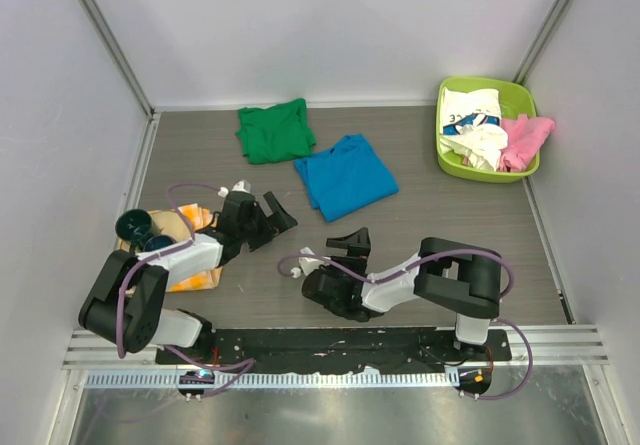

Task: Fold and stack the t-shirts
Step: Neatly place the folded tshirt to the corner

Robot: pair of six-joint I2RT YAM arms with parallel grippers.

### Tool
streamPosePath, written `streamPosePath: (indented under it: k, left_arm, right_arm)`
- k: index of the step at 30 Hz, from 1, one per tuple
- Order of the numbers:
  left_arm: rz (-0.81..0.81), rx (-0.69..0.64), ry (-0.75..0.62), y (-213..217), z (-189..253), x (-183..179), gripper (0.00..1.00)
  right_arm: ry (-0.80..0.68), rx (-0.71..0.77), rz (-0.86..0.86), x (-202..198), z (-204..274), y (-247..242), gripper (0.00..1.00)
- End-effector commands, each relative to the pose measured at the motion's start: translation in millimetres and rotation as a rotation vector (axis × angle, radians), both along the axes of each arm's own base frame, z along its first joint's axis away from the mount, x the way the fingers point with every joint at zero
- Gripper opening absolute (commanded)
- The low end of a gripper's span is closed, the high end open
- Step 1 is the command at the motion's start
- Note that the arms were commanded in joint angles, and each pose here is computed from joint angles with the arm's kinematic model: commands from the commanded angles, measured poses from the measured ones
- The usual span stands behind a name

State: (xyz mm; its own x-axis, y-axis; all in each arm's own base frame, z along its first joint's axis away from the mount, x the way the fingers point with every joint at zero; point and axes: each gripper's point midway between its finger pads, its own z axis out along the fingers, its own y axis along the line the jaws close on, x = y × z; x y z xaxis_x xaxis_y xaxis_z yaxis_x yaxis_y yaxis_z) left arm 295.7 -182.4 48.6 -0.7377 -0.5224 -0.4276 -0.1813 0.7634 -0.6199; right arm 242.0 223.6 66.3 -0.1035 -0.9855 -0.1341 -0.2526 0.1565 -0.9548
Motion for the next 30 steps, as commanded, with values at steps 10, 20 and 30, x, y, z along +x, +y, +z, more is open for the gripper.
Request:
streamPosePath:
  k: [10, 20, 30]
  left_arm:
    - [0.025, 0.002, -0.045, 16.4, 22.2, 16.0, 1.00]
    - [0.038, -0.015, -0.022, 18.8, 14.2, 25.5, 1.00]
    - [0.040, -0.012, 0.007, 20.3, -0.2, 33.6, 1.00]
  right_arm:
    - [0.106, 0.240, 0.059, 51.3, -3.5, 53.0, 1.00]
    - [0.199, 0.329, -0.006, 90.8, -18.8, 40.7, 1.00]
    - [0.239, 0.350, -0.035, 114.9, -43.8, 44.6, 0.95]
